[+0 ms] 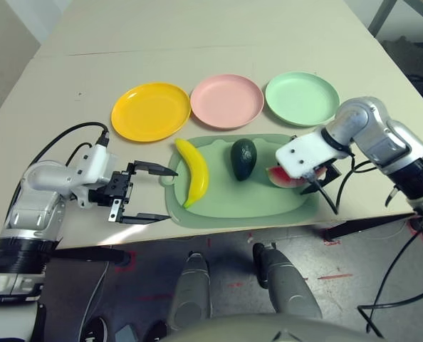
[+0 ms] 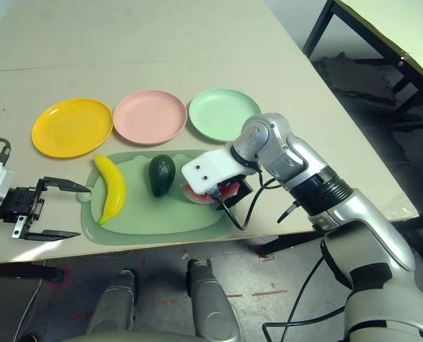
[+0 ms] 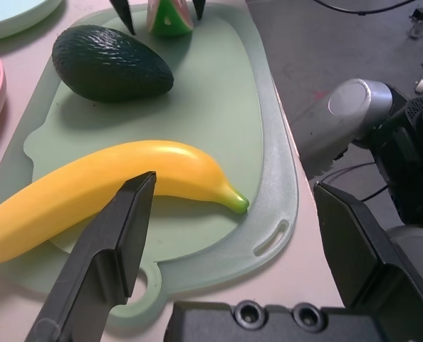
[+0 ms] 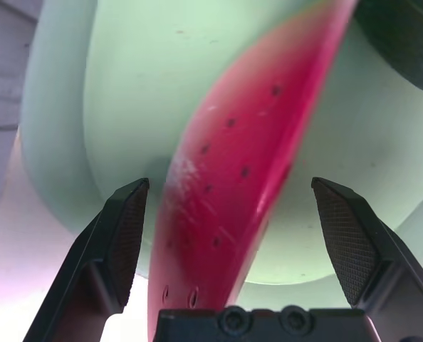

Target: Place the fruits into color-matched plates.

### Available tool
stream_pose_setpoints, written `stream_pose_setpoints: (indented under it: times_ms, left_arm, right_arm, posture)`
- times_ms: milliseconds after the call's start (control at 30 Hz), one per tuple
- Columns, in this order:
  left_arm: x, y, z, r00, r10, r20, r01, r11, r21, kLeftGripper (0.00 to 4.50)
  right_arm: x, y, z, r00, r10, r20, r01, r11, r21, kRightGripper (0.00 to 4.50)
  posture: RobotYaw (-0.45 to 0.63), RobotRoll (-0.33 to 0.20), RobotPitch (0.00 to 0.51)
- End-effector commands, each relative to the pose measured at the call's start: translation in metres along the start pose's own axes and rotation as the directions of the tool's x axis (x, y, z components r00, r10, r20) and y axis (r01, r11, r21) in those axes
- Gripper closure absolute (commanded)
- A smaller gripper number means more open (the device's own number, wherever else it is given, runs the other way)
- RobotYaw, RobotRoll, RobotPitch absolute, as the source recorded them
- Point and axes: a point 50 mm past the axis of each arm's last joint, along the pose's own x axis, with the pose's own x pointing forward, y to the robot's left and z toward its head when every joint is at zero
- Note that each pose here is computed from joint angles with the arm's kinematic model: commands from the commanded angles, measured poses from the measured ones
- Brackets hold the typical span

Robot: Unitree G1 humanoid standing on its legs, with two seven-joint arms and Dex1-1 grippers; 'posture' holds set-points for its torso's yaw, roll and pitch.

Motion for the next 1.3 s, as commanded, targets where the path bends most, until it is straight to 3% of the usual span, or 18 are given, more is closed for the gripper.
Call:
stream_pose_setpoints:
  times_ms: [33,333,400,567,800,967,1300]
  left_arm:
    - [0.0,-0.004,-0.004,0.999,-0.028,-0.02,0.028,0.999,-0.02,0.0]
    - [-0.001,-0.003,-0.004,0.999,-0.027,-0.022,0.026,0.999,-0.018,0.0]
    - [-0.001,-0.003,-0.004,1.0,-0.022,-0.017,0.022,1.0,-0.019,0.0]
    - [0.0,-0.002,-0.002,1.0,0.001,0.026,0.0,1.0,-0.021,0.0]
    - [0.001,0.005,0.007,0.982,0.096,0.161,-0.09,0.995,-0.045,0.0]
    - [0.001,0.006,0.008,0.982,0.102,0.162,-0.095,0.994,-0.047,0.0]
    - [0.002,0.009,0.008,0.98,0.108,0.165,-0.103,0.994,-0.039,0.0]
  right_arm:
    - [0.002,0.001,-0.004,1.0,-0.014,-0.015,0.014,0.999,0.037,0.03]
    - [0.004,0.004,-0.002,1.0,0.007,-0.015,-0.006,0.998,0.055,0.15]
    - [0.004,0.005,-0.003,1.0,0.016,-0.019,-0.015,0.998,0.059,0.46]
    - [0.003,0.007,-0.005,0.999,0.039,-0.027,-0.037,0.997,0.07,2.07]
    - [0.002,0.009,-0.005,0.998,0.052,-0.024,-0.05,0.996,0.078,2.08]
    - [0.001,0.011,-0.005,0.998,0.059,-0.022,-0.057,0.995,0.08,2.08]
    - [-0.03,-0.007,0.012,0.999,-0.003,0.031,0.0,0.996,0.087,2.08]
  posture:
    - [-0.08,0.0,0.215]
    - [-0.07,0.0,0.217]
    - [-0.07,0.0,0.217]
    - [-0.07,0.0,0.216]
    - [-0.07,0.0,0.217]
    - [-0.07,0.0,0.217]
    - [-0.08,0.0,0.214]
